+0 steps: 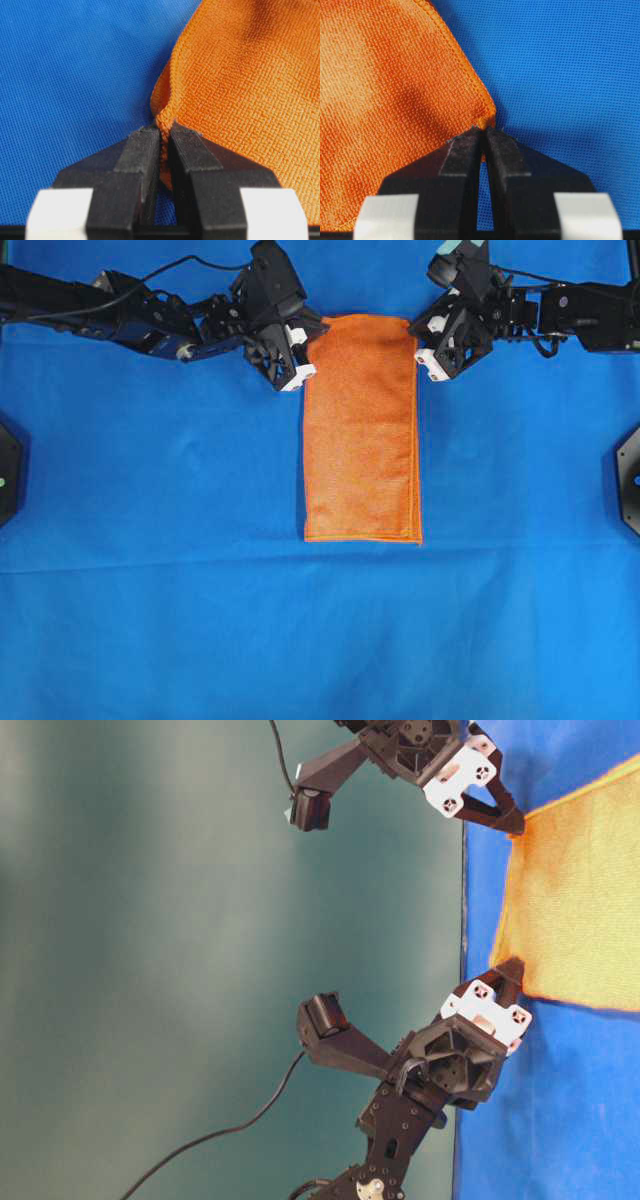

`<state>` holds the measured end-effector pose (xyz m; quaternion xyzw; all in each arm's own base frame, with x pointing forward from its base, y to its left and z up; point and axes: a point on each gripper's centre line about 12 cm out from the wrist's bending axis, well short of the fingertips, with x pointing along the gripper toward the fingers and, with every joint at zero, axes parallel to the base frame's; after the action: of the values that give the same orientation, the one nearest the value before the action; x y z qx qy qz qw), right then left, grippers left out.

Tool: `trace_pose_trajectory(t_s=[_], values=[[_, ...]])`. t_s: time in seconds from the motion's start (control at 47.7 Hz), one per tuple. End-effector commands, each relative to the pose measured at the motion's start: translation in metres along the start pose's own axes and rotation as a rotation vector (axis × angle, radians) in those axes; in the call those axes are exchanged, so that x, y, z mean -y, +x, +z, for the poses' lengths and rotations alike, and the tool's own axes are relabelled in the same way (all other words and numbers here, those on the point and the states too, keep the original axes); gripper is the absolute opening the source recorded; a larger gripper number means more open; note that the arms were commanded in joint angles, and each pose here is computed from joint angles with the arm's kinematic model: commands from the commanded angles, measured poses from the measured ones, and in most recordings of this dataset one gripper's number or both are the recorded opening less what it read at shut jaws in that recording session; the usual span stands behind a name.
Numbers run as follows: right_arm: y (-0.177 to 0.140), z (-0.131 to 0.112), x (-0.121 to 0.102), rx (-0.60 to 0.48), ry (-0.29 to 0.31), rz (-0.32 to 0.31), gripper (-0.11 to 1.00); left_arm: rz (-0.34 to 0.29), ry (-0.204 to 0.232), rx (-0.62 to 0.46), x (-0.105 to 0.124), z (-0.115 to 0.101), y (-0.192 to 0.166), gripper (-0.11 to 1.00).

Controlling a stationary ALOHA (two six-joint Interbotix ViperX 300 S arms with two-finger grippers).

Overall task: Fold the orange towel.
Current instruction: 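Move both grippers to the strip's top corners and grasp them, then pull the top corners down toward the bottom edge, folding strip in half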

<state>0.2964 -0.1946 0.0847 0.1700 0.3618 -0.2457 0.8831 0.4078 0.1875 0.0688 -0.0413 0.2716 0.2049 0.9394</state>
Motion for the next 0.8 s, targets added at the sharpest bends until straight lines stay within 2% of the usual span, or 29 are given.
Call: trace_pose_trajectory(t_s=[0.0, 0.168, 0.377, 0.608, 0.775], values=[[-0.005, 0.012, -0.001, 0.038, -0.002, 0.003, 0.04, 0.007, -0.002, 0.035, -0.003, 0.013, -0.004, 0.02], [-0.019, 0.024, -0.003, 0.078, -0.007, -0.003, 0.04, 0.008, -0.002, 0.069, -0.004, 0.028, -0.01, 0.02], [-0.031, 0.026, -0.003, 0.095, -0.011, -0.011, 0.04, 0.005, 0.0, 0.103, -0.002, 0.041, -0.018, 0.02], [-0.032, 0.026, -0.005, 0.099, -0.021, -0.004, 0.04, -0.004, 0.001, 0.098, 0.002, 0.04, -0.019, 0.02], [-0.039, 0.023, -0.017, 0.101, -0.046, 0.019, 0.04, -0.035, 0.003, 0.076, 0.017, 0.036, -0.027, 0.02]])
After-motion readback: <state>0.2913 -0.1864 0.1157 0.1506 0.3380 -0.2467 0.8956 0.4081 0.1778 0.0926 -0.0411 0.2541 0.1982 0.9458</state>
